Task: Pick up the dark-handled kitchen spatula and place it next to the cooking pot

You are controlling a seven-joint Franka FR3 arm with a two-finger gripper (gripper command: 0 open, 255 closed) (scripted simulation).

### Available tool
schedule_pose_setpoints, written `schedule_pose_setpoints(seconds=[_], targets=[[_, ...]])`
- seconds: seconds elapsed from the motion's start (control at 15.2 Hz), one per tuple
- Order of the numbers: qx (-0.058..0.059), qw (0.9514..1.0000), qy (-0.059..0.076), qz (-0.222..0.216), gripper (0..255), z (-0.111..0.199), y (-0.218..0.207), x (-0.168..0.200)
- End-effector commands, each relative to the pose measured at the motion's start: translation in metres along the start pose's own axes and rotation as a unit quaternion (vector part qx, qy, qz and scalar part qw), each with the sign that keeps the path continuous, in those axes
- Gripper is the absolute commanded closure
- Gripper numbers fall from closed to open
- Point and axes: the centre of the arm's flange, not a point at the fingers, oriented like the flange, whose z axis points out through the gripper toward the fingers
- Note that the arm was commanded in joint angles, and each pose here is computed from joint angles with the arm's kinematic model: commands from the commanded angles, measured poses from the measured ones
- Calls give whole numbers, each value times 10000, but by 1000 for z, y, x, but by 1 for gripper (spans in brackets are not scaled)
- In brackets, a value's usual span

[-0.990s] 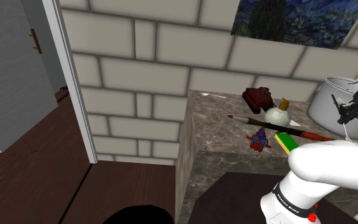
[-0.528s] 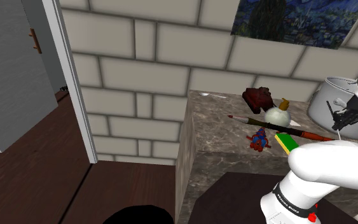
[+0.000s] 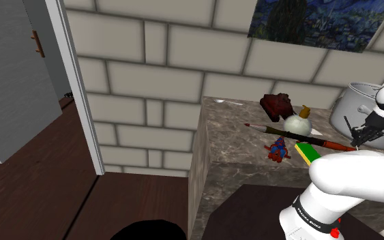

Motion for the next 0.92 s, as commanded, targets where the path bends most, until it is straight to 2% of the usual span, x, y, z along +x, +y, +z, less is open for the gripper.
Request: schedule_pose_setpoints(seconds=[0.0,0.46,0.86], targets=[[1,10000,1,1,255,11,-1,0],[1,10000,1,1,255,47,-1,-3],[1,10000,1,1,255,50,-1,-3]])
